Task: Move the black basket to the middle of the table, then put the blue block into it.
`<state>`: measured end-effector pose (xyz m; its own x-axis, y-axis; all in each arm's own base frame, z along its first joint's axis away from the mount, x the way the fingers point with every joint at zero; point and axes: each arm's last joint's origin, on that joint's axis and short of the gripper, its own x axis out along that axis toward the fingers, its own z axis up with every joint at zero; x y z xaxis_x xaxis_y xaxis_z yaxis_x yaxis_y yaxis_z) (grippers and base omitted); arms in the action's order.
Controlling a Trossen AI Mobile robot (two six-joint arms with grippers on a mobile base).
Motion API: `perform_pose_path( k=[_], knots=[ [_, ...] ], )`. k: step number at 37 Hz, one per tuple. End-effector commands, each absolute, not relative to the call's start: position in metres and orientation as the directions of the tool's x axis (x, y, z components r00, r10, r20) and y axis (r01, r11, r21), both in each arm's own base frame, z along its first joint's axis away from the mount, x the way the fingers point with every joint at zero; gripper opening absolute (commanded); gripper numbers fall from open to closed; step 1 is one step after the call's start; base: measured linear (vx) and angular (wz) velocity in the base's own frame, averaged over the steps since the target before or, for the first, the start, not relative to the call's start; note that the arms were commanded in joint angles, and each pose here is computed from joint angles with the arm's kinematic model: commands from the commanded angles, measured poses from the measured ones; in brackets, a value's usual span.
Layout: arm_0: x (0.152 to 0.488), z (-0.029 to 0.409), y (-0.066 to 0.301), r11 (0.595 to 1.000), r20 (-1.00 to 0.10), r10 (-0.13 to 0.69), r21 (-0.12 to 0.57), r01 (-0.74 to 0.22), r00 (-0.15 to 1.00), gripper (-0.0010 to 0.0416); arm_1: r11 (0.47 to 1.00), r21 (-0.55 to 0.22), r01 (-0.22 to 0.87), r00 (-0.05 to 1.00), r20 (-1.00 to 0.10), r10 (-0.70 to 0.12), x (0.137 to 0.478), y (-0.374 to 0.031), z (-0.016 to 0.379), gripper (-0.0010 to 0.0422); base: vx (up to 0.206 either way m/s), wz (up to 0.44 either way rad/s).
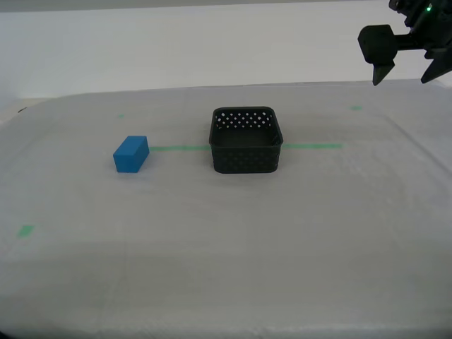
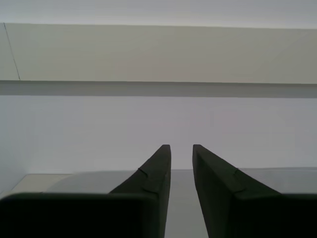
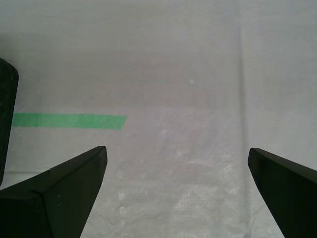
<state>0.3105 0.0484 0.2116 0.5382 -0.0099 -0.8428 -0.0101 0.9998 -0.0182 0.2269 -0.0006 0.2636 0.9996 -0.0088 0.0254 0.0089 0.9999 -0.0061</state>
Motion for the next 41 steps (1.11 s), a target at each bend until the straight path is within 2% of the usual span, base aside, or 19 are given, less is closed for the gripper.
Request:
perform_pose_path(
  k=[1, 13, 20, 24, 28, 31, 41],
  knots=[
    [0.311, 0.212, 0.048, 1.0, -0.842, -0.012, -0.02, -0.009, 0.539, 0.0398, 0.999, -0.011, 0.034, 0.999, 0.034, -0.034, 0.227, -0.001, 0.265, 0.0105, 0.0, 0.0],
    [0.311, 0.212, 0.048, 1.0, -0.842, -0.012, -0.02, -0.009, 0.539, 0.0398, 0.983, -0.008, 0.182, 0.982, 0.044, -0.182, 0.227, -0.005, 0.267, 0.0281, 0.0, 0.0],
    [0.311, 0.212, 0.048, 1.0, -0.842, -0.012, -0.02, -0.009, 0.539, 0.0398, 0.979, -0.015, 0.201, 0.979, 0.035, -0.2, 0.227, -0.006, 0.266, 0.0364, 0.0, 0.0],
    [0.311, 0.212, 0.048, 1.0, -0.842, -0.012, -0.02, -0.009, 0.539, 0.0398, 0.978, -0.054, 0.201, 0.98, 0.017, -0.2, 0.227, -0.006, 0.265, 0.0408, 0.0, 0.0],
    [0.311, 0.212, 0.048, 1.0, -0.842, -0.012, -0.02, -0.009, 0.539, 0.0398, 0.978, -0.063, 0.199, 0.979, -0.017, -0.201, 0.227, -0.006, 0.261, 0.039, 0.0, 0.0],
    [0.311, 0.212, 0.048, 1.0, -0.842, -0.012, -0.02, -0.009, 0.539, 0.0399, 0.978, -0.069, 0.197, 0.979, -0.047, -0.2, 0.227, -0.006, 0.258, 0.0406, 0.0, 0.0],
    [0.311, 0.212, 0.048, 1.0, -0.842, -0.012, -0.02, -0.009, 0.539, 0.0398, 0.979, -0.089, 0.185, 0.96, -0.196, -0.199, 0.229, -0.006, 0.259, 0.0403, 0.0, 0.0]
  ],
)
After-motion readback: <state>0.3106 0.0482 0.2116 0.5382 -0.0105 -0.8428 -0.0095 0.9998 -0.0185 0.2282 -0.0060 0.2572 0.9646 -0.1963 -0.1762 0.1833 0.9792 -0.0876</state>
